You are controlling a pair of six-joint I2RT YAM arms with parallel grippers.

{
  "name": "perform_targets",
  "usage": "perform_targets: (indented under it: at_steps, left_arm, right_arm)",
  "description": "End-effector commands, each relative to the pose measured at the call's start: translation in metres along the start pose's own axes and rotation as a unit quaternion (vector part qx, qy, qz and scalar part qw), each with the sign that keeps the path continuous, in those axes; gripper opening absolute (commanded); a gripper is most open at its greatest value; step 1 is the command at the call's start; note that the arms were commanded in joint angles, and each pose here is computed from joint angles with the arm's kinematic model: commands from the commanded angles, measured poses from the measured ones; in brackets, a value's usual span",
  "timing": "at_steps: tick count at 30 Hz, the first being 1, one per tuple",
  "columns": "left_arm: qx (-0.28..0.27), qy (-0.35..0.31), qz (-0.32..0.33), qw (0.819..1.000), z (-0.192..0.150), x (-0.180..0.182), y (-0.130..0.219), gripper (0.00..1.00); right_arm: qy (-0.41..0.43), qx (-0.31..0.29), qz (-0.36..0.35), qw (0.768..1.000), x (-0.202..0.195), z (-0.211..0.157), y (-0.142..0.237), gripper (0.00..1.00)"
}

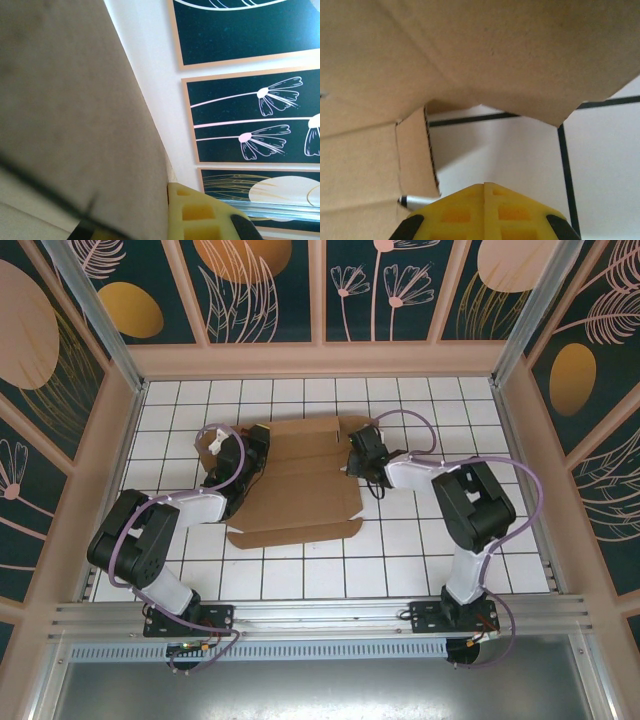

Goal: Fold the paper box

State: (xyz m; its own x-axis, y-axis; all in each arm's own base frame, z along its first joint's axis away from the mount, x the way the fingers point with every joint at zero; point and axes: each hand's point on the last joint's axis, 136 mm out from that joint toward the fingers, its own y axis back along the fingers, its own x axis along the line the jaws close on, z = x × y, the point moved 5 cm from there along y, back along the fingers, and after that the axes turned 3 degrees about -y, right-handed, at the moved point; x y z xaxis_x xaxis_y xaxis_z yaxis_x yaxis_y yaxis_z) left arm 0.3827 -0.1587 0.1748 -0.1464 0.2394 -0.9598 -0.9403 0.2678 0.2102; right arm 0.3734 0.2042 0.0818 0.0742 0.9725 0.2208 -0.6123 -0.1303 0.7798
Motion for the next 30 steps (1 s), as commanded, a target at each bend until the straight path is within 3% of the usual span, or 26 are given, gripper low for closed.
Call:
perform_targets:
  at_steps: [1,4,12,21,26,30]
  left_arm:
    - [0.018,-0.033,0.056,0.998,-0.008,0.024,0.001,0.00]
    - [0.020,-0.033,0.054,0.998,-0.008,0.023,0.000,0.00]
    - [0.020,-0.033,0.054,0.998,-0.008,0.021,0.000,0.00]
    - [0.019,-0.033,0.061,0.997,-0.008,0.025,0.001,0.00]
    - [0.016,-0.038,0.064,0.997,-0.007,0.024,0.002,0.00]
    - [0.012,-0.037,0.067,0.997,-0.006,0.022,0.000,0.00]
  right_arm:
    - [-0.018,-0.044,-0.020,0.999,-0.001,0.019,-0.004,0.00]
    - [-0.021,-0.040,0.000,0.999,0.004,0.018,-0.010,0.00]
    - [-0.014,-0.058,0.151,0.987,0.041,0.022,0.003,0.06]
    - [-0.008,-0.003,0.186,0.982,0.056,0.007,-0.015,0.11]
    - [0.051,-0.056,0.231,0.970,0.051,0.020,0.043,0.16]
    - [0.065,-0.136,0.222,0.963,0.018,0.038,0.097,0.18]
